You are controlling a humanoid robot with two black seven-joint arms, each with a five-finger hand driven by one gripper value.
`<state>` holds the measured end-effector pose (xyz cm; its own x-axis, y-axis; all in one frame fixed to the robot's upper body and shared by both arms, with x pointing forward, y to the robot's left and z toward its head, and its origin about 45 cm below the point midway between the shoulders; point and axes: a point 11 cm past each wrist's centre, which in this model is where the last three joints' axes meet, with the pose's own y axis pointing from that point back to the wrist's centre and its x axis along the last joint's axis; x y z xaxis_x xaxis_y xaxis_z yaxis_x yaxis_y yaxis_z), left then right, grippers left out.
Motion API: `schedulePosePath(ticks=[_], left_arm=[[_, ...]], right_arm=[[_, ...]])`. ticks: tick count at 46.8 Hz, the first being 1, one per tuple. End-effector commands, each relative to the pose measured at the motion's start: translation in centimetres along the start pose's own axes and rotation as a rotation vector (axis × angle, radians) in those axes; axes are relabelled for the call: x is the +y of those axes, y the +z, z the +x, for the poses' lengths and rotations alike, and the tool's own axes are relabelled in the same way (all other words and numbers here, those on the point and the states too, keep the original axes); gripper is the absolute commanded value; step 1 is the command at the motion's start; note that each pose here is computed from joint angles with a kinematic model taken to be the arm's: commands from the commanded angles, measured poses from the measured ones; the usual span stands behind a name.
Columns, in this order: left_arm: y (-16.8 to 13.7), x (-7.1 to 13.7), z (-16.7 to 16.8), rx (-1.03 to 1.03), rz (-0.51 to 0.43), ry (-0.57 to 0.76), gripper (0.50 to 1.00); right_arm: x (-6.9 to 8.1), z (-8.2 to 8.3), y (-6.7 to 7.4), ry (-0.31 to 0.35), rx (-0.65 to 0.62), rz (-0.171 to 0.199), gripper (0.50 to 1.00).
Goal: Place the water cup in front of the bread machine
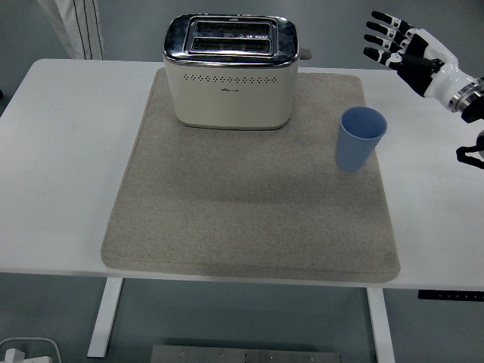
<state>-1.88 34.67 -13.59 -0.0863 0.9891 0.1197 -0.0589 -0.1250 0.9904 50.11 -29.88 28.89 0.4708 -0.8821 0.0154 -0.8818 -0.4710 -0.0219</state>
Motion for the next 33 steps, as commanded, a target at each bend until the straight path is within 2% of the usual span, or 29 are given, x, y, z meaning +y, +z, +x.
schedulePosePath(ticks=[1,4,10,16,22,24,28,33], left_arm=[[0.0,0.0,0.0,0.001,0.000,0.000,1.000],[0.0,0.0,0.0,0.000,0.000,0.001,1.000],[0.0,0.0,0.0,0.000,0.000,0.001,1.000],[0.0,0.0,0.0,0.000,0.000,-0.001,1.000],[0.0,0.0,0.0,0.000,0.000,-0.001,1.000],[0.0,0.0,0.0,0.000,0.000,-0.001,1.000],[0.0,0.0,0.0,0.000,0.000,0.001,1.000],[0.0,0.0,0.0,0.000,0.000,-0.001,1.000]], right_arm=[[1.3,0.8,0.3,-0.001,0.018,-0.007,0.928],[2.2,1.4,0.6,0.002,0.035,-0.011,0.928],[4.0,2.1,2.3,-0.001,0.068,-0.049,0.928],[5.6,2.6,3.2,0.003,0.069,-0.054,0.928],[7.0,2.4,4.4,-0.015,0.069,-0.070,0.928],[7.4,2.2,4.6,-0.023,0.075,-0.066,0.928],[7.8,1.7,5.2,-0.038,0.077,-0.054,0.928],[7.9,1.1,6.1,-0.047,0.075,-0.057,0.928]])
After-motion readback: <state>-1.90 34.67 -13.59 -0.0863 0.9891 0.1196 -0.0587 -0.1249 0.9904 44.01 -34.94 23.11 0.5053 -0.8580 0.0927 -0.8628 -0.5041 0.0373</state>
